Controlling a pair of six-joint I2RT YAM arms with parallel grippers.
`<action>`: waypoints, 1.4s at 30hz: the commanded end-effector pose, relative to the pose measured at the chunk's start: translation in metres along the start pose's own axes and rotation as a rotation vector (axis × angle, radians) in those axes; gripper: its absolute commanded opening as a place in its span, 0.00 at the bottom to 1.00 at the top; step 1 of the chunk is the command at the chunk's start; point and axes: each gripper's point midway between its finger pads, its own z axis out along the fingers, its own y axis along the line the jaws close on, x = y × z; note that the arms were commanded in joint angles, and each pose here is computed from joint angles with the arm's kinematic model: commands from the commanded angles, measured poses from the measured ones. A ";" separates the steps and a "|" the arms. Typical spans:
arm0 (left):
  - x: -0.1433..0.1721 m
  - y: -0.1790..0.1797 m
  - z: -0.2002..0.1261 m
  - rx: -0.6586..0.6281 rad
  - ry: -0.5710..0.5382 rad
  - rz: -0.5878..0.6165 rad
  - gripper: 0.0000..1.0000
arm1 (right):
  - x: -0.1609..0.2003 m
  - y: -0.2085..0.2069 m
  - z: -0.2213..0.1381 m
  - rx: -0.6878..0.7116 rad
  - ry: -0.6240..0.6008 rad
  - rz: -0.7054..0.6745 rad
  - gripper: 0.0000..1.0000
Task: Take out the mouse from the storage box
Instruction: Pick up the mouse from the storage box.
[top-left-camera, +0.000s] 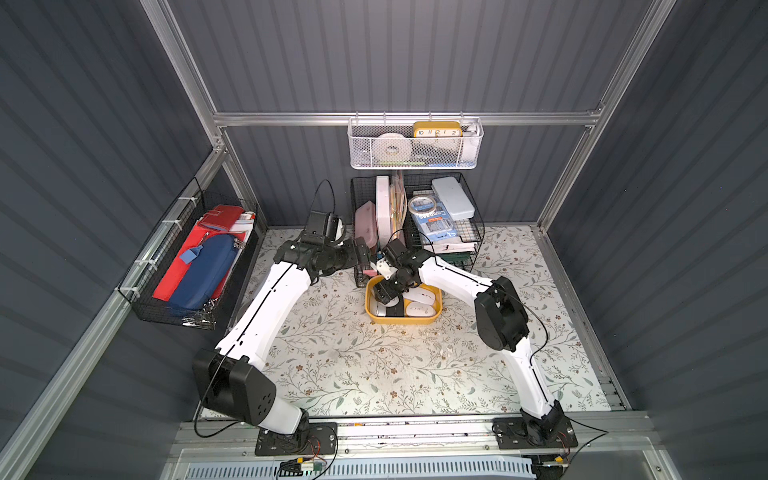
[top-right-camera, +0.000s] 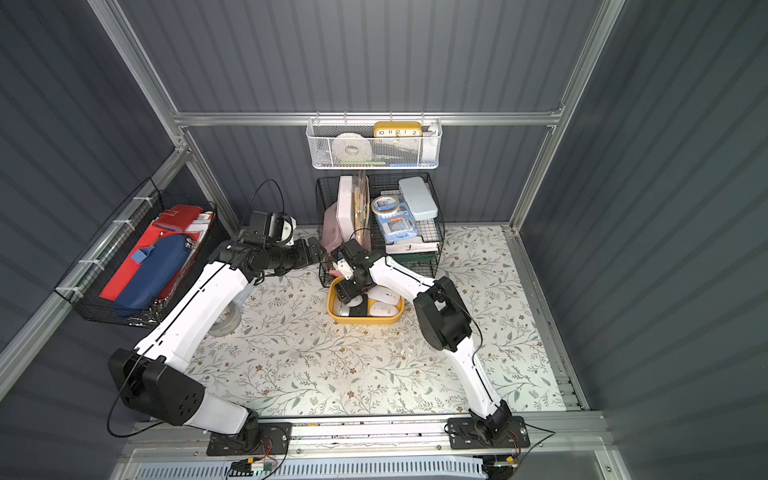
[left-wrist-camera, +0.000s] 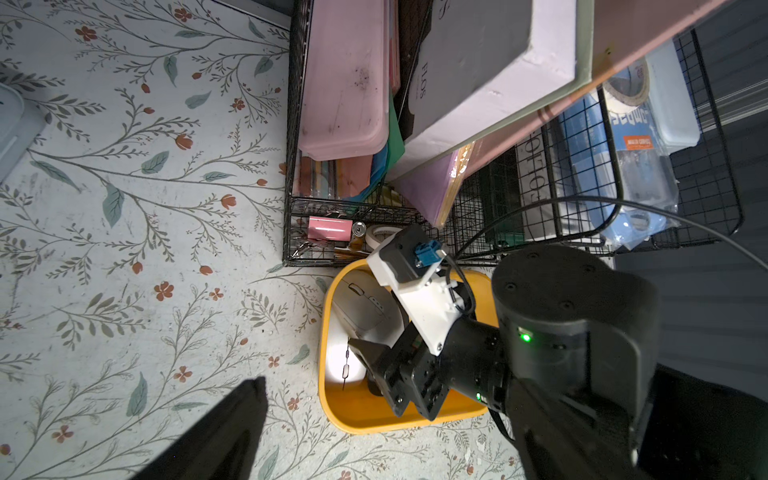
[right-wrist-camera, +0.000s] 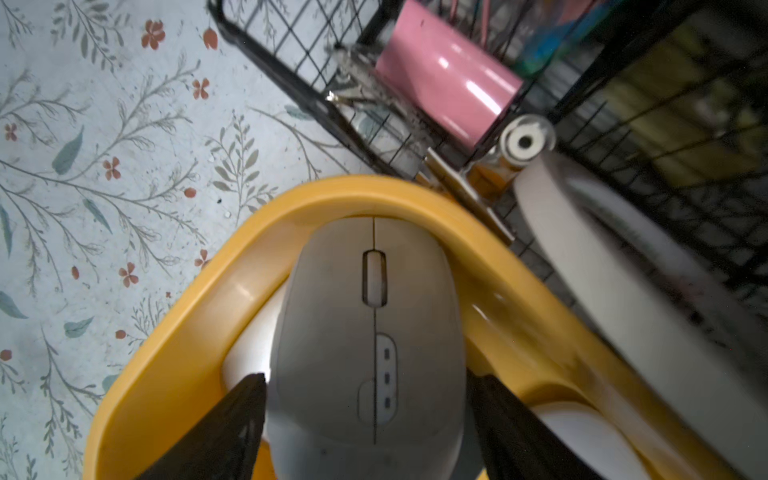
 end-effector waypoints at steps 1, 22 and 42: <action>-0.008 -0.009 -0.017 0.038 -0.039 0.030 0.96 | -0.002 0.006 -0.003 -0.029 0.004 0.013 0.81; -0.012 -0.011 -0.022 0.047 -0.060 0.047 0.99 | 0.017 0.002 0.022 -0.030 0.155 0.069 0.65; -0.016 -0.015 -0.022 0.056 -0.069 0.046 0.99 | -0.002 0.008 -0.025 -0.008 0.056 0.058 0.30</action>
